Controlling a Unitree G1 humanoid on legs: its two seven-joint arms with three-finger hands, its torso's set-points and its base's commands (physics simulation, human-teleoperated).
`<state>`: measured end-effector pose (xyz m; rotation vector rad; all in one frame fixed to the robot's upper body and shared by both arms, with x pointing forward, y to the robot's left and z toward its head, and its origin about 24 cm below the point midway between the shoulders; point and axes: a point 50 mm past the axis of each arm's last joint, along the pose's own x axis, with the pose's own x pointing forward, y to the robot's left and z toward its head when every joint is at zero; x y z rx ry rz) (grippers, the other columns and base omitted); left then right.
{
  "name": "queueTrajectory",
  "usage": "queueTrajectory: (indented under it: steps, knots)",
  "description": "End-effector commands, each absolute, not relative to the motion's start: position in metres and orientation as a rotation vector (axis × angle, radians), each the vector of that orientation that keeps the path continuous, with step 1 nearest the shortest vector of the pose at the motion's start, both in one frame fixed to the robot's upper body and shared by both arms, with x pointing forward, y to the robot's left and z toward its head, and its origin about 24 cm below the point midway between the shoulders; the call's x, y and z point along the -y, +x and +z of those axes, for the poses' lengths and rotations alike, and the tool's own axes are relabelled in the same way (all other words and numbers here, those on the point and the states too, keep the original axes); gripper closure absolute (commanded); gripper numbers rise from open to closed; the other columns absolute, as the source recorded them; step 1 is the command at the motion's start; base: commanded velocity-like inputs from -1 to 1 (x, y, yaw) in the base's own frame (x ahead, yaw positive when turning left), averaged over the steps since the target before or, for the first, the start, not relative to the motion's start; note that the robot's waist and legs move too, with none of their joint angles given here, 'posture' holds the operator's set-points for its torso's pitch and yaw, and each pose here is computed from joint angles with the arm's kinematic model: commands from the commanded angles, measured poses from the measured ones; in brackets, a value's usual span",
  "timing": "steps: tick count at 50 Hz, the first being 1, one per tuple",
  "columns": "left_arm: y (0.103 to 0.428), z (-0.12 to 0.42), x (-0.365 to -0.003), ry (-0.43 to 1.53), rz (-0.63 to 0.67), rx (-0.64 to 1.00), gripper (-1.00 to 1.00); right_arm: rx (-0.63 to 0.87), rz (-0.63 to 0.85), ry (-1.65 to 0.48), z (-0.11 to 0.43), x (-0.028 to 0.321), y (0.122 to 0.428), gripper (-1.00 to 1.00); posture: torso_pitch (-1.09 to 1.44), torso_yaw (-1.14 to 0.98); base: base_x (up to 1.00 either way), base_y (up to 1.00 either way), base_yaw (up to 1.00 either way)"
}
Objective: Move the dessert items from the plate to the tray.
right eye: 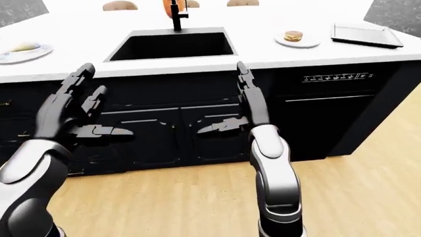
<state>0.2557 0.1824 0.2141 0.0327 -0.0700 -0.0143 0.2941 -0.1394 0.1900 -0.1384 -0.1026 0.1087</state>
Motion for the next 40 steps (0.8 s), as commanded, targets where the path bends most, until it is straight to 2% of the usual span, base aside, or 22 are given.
queueTrajectory:
  steps: [1,40]
  knots:
    - [0.253,0.227,-0.184,0.044,-0.005,0.142,-1.00,0.173,0.118,-0.143,0.205,0.136,0.291,-1.00,0.00,0.00,0.00,0.57,0.00]
    - [0.245,0.236,-0.184,0.030,-0.022,0.162,-1.00,0.184,0.141,-0.119,0.205,0.135,0.283,-1.00,0.00,0.00,0.00,0.66,0.00]
